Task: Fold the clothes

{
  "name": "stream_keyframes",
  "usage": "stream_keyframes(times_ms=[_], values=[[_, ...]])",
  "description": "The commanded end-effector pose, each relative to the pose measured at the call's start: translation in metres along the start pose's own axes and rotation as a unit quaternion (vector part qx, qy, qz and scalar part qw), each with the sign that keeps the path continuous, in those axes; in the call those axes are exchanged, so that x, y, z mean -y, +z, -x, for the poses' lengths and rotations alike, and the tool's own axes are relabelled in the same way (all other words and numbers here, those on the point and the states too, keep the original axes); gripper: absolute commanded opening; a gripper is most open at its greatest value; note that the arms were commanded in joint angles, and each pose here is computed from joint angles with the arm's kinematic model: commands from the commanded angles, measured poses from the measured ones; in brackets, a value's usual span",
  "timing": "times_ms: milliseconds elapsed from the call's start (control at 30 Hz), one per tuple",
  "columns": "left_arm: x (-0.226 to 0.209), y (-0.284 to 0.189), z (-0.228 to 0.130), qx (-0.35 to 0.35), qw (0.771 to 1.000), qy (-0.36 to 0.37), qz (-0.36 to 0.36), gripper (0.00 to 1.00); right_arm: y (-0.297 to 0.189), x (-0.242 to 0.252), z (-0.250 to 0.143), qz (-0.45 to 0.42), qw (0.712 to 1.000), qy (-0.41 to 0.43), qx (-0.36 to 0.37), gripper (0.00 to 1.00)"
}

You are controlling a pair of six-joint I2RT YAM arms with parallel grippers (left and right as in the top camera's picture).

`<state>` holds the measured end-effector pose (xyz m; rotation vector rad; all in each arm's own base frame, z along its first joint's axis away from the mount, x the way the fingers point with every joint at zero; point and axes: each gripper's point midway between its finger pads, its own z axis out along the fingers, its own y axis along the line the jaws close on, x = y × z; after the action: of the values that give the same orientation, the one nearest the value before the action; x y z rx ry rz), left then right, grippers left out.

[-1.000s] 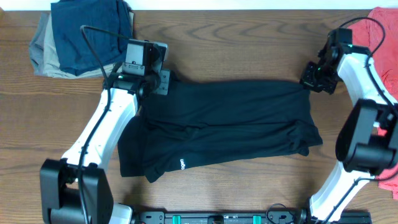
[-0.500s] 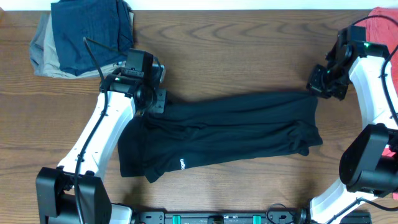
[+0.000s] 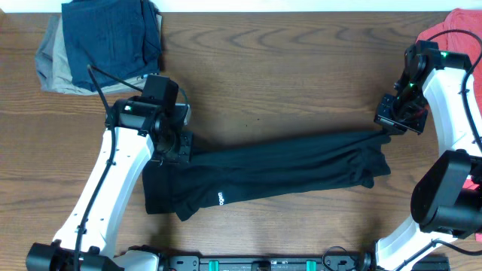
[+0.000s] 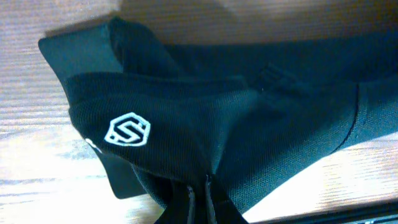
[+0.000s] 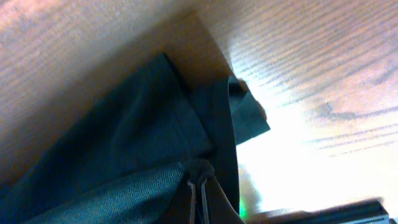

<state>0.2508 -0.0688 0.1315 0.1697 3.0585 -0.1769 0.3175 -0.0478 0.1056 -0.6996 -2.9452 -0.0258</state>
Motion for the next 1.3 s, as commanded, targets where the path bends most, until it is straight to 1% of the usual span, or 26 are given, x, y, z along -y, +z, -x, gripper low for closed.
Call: stream_keyframes(times_ms=[0,167,367,500,567,600,633,667,700,733,800,867,933,1033,1067,1100,1133,1167,1200,1267], values=[[-0.002,0.005,-0.008,-0.018,1.000,-0.005,0.003,0.06,-0.006,0.005,-0.004,-0.014,1.000,-0.010,0.003,0.01],[-0.005,0.017,-0.024,-0.051,0.999,-0.008,0.006,0.07,-0.003,0.005,-0.013,-0.020,1.000,-0.014,-0.014,0.01],[-0.009,0.037,-0.045,-0.087,0.996,-0.017,0.009,0.07,0.005,0.007,-0.020,-0.024,0.999,-0.020,-0.029,0.07],[-0.010,0.044,-0.053,-0.100,0.994,-0.042,0.013,0.08,0.006,0.008,-0.022,-0.026,0.999,-0.020,-0.033,0.10],[-0.006,0.045,-0.055,-0.104,0.993,-0.046,0.000,0.08,0.006,0.008,-0.023,-0.026,0.999,-0.020,-0.036,0.28],[-0.003,0.045,-0.055,-0.105,0.993,-0.047,-0.009,0.17,0.006,0.008,-0.024,-0.027,0.999,-0.020,-0.037,0.44],[0.002,0.045,-0.056,-0.108,0.993,-0.049,-0.023,0.33,0.006,0.008,-0.024,-0.027,0.999,-0.020,-0.037,0.63],[0.006,0.044,-0.056,-0.110,0.992,-0.050,-0.034,0.54,0.006,0.008,-0.023,-0.027,0.999,-0.020,-0.036,0.74],[0.010,0.044,-0.057,-0.111,0.991,-0.052,-0.046,0.72,0.006,0.008,-0.023,-0.027,0.999,-0.020,-0.036,0.79],[0.013,0.043,-0.057,-0.113,0.991,-0.053,-0.054,0.82,0.006,0.008,-0.023,-0.026,0.999,-0.021,-0.036,0.81],[0.014,0.043,-0.058,-0.116,0.990,-0.053,-0.059,0.85,0.006,0.008,-0.023,-0.026,0.999,-0.021,-0.036,0.83],[0.014,0.043,-0.059,-0.117,0.990,-0.054,-0.058,0.91,0.006,0.008,-0.022,-0.026,0.999,-0.021,-0.034,0.84],[0.014,0.043,-0.058,-0.114,0.990,-0.053,-0.059,0.93,0.006,0.007,-0.021,-0.022,0.999,-0.021,-0.032,0.85],[0.016,0.045,-0.047,-0.092,0.993,-0.049,-0.063,0.92,0.007,0.000,-0.019,-0.005,0.999,-0.021,-0.028,0.85],[0.016,0.046,-0.042,-0.083,0.993,-0.048,-0.064,0.88,0.007,-0.004,-0.019,0.006,0.999,-0.022,-0.028,0.85],[0.016,0.046,-0.039,-0.076,0.994,-0.046,-0.066,0.82,0.007,-0.008,-0.019,0.015,0.999,-0.023,-0.029,0.83],[0.019,0.047,-0.036,-0.071,0.994,-0.045,-0.073,0.70,0.007,-0.014,-0.019,0.027,0.999,-0.027,-0.029,0.78],[0.023,0.046,-0.035,-0.068,0.993,-0.043,-0.081,0.52,0.007,-0.020,-0.021,0.039,0.998,-0.037,-0.033,0.68],[0.027,0.046,-0.034,-0.068,0.993,-0.041,-0.091,0.34,0.006,-0.027,-0.024,0.052,0.997,-0.052,-0.036,0.49],[0.034,0.047,-0.035,-0.067,0.992,-0.033,-0.101,0.10,0.007,-0.041,-0.032,0.071,0.992,-0.089,-0.045,0.15]])
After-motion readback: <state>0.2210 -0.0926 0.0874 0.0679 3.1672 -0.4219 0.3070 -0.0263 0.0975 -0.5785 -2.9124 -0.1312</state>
